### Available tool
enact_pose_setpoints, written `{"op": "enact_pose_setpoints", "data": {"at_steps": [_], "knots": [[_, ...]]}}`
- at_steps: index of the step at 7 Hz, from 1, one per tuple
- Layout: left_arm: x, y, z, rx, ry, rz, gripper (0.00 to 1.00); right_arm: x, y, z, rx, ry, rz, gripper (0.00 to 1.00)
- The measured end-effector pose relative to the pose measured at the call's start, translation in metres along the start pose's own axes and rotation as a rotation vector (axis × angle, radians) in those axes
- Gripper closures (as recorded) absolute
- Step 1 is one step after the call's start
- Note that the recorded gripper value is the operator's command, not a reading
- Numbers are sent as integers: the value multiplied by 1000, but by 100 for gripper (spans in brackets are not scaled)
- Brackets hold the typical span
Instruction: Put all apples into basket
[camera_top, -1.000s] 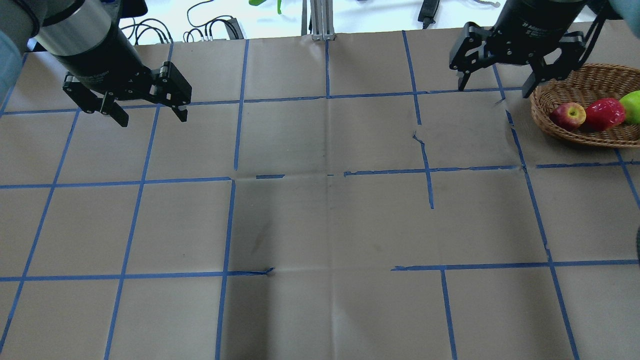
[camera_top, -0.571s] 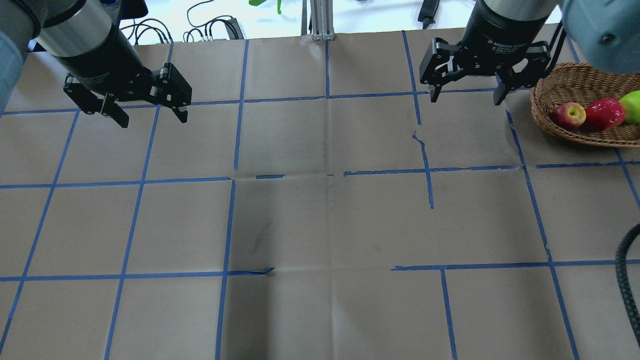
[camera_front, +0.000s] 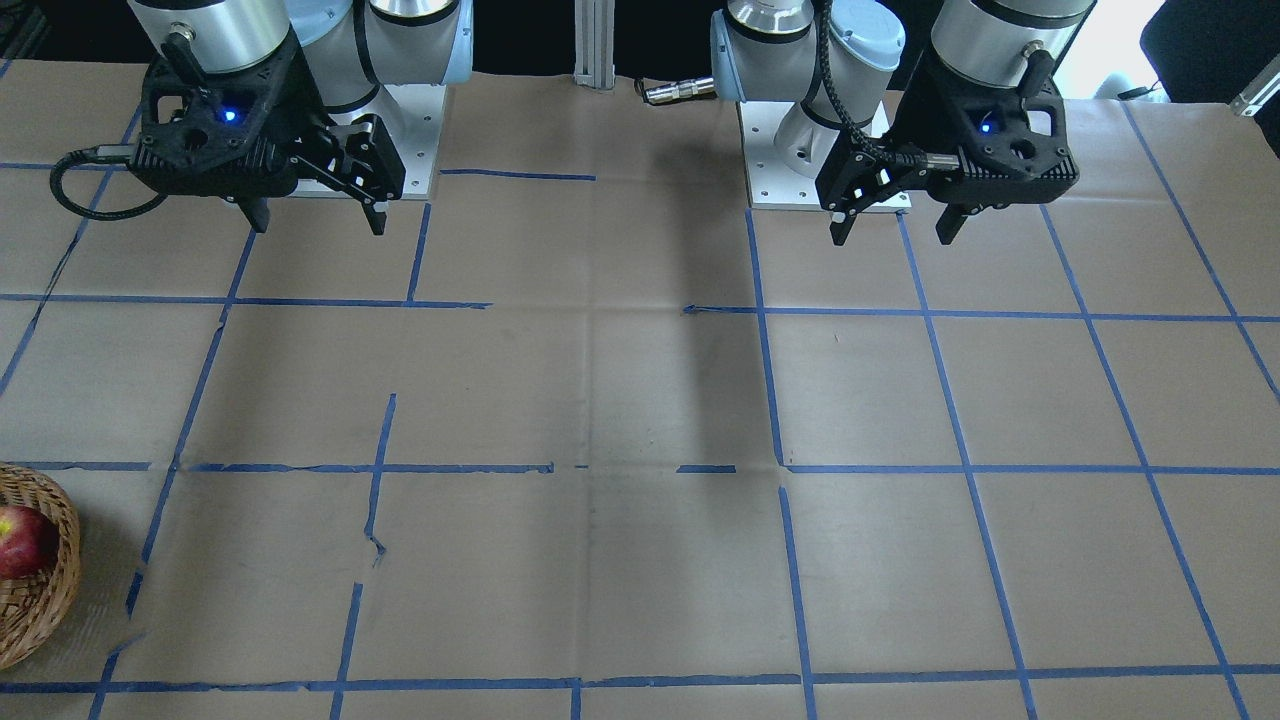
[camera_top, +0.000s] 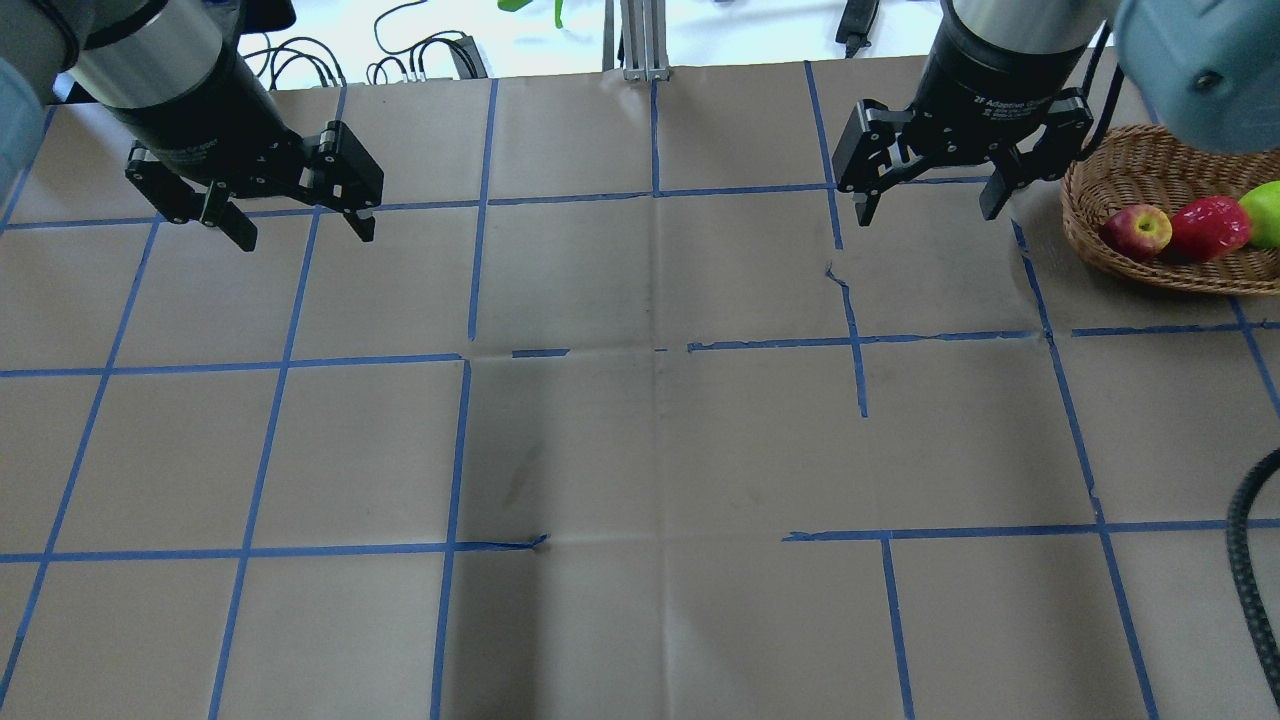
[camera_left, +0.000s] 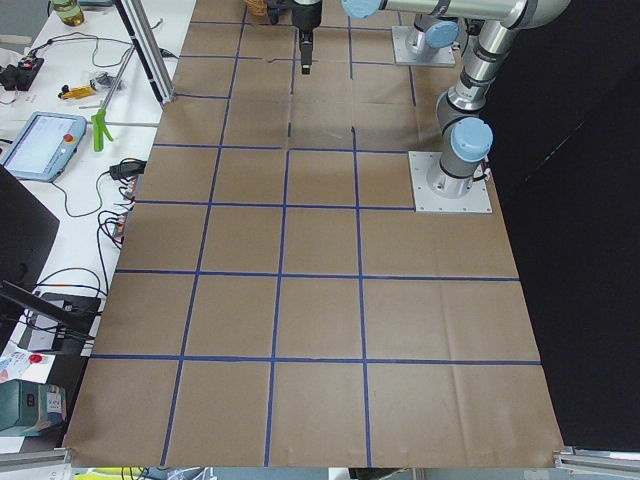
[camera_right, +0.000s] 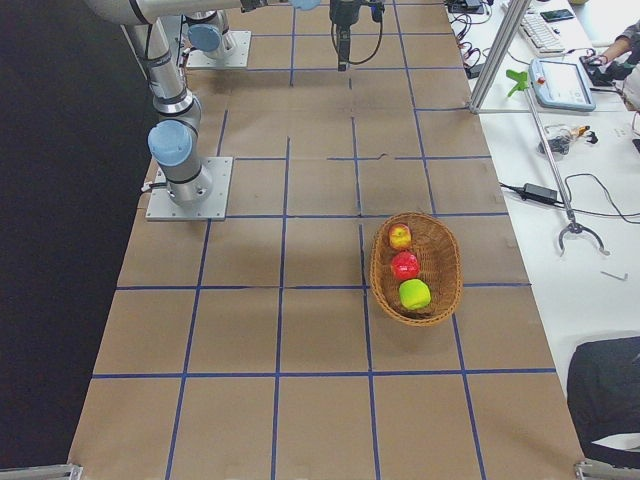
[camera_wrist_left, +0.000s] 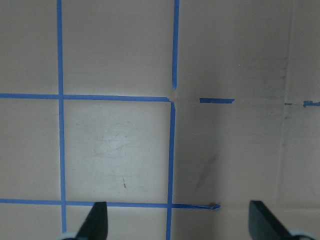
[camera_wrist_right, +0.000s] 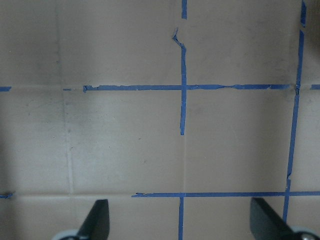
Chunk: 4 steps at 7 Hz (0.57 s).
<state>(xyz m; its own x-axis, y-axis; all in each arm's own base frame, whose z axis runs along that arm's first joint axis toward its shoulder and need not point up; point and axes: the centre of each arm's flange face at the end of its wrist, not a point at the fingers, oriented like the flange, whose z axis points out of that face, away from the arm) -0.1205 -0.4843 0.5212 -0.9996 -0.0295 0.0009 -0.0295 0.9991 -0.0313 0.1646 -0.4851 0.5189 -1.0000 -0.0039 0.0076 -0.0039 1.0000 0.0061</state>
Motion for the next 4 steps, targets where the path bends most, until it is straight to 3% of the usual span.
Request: {"op": "enact_pose_setpoints", "data": {"at_steps": [4], "knots": [[-1,-2,-3,-3,-4,29,1,0,0,-2,2,0,6,0]]}}
